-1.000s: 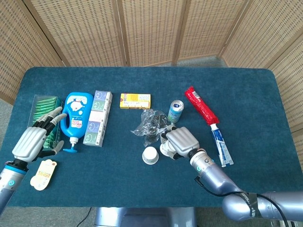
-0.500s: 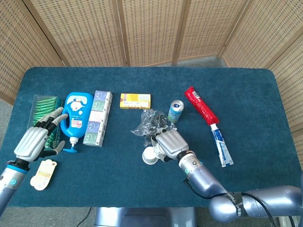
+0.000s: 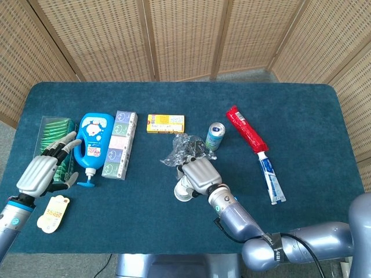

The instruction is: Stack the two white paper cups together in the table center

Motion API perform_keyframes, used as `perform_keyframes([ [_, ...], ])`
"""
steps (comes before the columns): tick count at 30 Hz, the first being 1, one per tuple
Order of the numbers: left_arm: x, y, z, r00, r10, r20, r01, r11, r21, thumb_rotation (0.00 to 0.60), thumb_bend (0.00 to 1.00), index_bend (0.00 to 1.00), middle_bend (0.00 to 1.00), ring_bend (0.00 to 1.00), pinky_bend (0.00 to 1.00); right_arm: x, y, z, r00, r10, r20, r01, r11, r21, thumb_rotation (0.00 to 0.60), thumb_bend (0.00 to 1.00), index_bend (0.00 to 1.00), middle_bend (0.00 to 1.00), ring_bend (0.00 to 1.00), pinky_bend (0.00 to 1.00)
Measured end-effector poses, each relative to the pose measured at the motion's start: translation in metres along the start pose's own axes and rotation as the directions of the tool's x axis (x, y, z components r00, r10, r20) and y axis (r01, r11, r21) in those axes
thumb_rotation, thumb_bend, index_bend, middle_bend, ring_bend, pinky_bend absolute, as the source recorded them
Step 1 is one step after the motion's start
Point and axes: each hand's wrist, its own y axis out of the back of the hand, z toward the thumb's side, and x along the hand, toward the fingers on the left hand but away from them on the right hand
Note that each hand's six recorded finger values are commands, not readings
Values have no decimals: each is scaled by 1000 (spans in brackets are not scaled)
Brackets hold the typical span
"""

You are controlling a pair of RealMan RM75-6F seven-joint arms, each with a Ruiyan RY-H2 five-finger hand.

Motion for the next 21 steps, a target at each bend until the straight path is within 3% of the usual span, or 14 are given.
perform_keyframes([
  [21,0,-3,-1,1000,-3,9,3,1000,-6,600,467,76,0,0,101,-1,-8,8,1000,24,12,-24,1000,16,600,376,371,384,183,640],
])
